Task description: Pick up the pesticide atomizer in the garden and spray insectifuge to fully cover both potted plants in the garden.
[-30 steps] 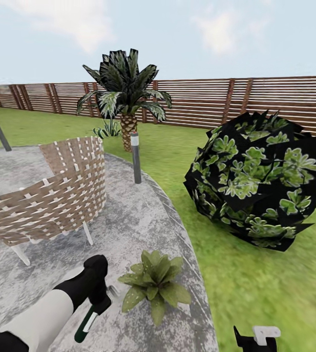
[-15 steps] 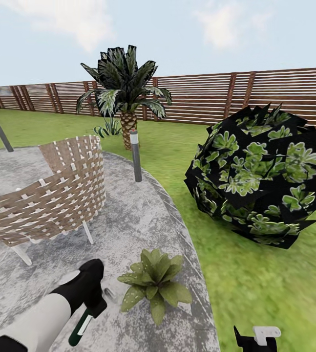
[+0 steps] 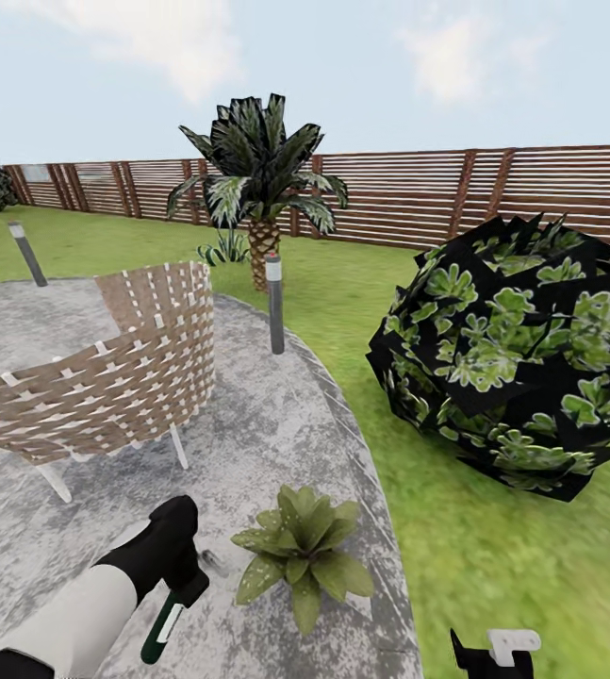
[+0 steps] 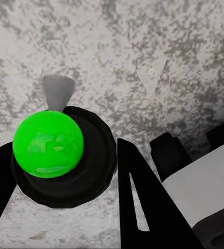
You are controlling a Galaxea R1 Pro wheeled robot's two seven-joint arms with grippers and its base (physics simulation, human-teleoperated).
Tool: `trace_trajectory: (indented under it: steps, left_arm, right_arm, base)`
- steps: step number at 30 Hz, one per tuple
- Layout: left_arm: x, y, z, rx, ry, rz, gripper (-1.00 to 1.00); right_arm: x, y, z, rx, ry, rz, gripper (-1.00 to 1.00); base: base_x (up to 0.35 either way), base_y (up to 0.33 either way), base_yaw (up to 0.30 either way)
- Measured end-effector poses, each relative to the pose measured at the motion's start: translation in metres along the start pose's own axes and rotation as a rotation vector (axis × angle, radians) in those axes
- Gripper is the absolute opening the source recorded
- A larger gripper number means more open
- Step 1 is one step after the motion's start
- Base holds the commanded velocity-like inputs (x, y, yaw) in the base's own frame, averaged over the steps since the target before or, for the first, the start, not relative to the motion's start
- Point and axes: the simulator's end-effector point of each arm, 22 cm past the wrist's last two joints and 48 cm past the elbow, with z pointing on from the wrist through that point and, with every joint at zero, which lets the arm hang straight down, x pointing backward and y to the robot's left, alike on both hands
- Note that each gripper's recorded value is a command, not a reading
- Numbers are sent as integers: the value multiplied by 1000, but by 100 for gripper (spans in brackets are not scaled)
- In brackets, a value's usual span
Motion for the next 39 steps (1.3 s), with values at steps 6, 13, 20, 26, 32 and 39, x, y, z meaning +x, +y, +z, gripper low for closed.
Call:
trace_trajectory:
  steps: [6, 13, 20, 26, 32, 39]
  left_arm:
    - [-1, -1, 0, 6, -6, -7, -100]
    - [-2, -1, 0, 6, -6, -6, -100]
    - [-1, -1, 0, 5, -5, -6, -100]
    - [-1, 0, 0, 4, -4, -8, -100]
    - [-1, 0, 0, 5, -4, -10, -100]
    - [-1, 0, 0, 5, -3, -10, -100]
  right_arm:
    - [0, 0, 0, 0, 0, 0, 100]
    - [0, -5, 0, 6, 0, -5, 100]
    - [0, 1, 0, -2, 0, 0, 100]
    - [0, 1, 0, -2, 0, 0, 100]
    - [0, 1, 0, -2, 0, 0, 100]
    - [0, 1, 0, -2, 1, 0, 100]
  base:
    - [-163, -242, 189]
    - [-26, -263, 38]
    - [0, -269, 0]
    - [0, -106, 13]
    - [0, 0, 235]
    - [-69, -48, 278]
